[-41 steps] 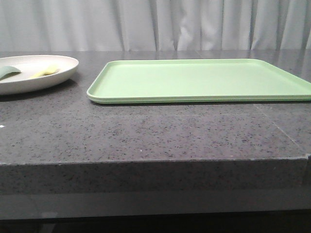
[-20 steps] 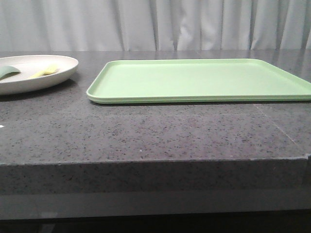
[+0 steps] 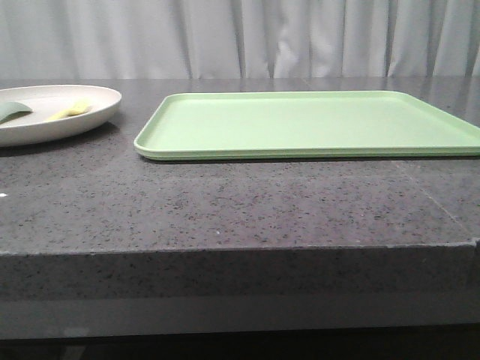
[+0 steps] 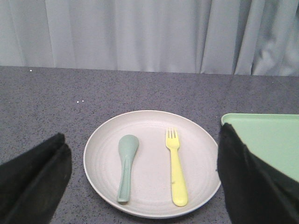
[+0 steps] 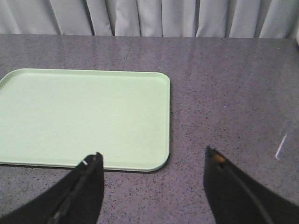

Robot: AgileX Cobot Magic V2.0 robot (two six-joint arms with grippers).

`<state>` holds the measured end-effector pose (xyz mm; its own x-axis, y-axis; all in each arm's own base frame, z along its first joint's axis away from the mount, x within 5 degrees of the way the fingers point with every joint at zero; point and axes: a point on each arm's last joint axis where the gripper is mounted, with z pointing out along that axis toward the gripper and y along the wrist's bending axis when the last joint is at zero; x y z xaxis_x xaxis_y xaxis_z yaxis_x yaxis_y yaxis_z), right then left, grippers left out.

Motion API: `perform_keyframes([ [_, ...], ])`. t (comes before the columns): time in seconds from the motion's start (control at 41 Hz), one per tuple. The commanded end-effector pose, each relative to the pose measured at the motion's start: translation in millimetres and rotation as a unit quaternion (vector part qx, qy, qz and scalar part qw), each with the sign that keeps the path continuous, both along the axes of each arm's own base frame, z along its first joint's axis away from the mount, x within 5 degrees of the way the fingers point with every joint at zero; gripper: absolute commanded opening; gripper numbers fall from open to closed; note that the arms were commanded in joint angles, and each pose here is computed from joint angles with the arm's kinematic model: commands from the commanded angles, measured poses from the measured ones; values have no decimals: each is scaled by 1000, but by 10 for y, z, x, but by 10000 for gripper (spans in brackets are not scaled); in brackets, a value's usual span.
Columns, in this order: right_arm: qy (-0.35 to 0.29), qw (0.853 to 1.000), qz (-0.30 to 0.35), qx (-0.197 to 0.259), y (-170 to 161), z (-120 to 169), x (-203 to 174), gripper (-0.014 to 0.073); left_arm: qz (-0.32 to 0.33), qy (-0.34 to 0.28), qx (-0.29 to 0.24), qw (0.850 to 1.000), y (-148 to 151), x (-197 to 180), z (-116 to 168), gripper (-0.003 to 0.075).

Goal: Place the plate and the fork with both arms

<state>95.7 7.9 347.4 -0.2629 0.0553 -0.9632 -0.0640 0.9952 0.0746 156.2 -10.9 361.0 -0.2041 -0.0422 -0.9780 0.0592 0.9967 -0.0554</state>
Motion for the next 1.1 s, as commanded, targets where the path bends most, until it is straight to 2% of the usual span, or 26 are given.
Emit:
perform_keyframes([
  [0.0,-49,999,-4,-2,-8,169,19,492,2,-14,8,1000,-5,210,316,618],
  [0.171,-49,999,-4,-2,-8,169,19,492,13,62,54,997,3,692,617,618],
  [0.366,-49,999,-4,-2,-8,169,19,492,47,139,135,980,74,1301,764,618],
  [0.537,-49,999,-4,-2,-8,169,19,492,70,214,174,959,119,1850,613,618],
  [0.659,-49,999,-4,-2,-8,169,19,492,69,244,193,948,120,2138,500,618],
  [0.854,-49,999,-4,-2,-8,169,19,492,84,244,187,948,325,2404,390,618],
  [0.952,-49,999,-4,-2,-8,169,19,492,90,249,142,954,551,2453,322,618],
  [1.025,-49,999,-4,-2,-8,169,19,492,63,257,97,959,672,2499,235,618],
  [1.074,-49,999,-4,-2,-8,169,19,492,34,262,88,960,742,2519,179,618],
])
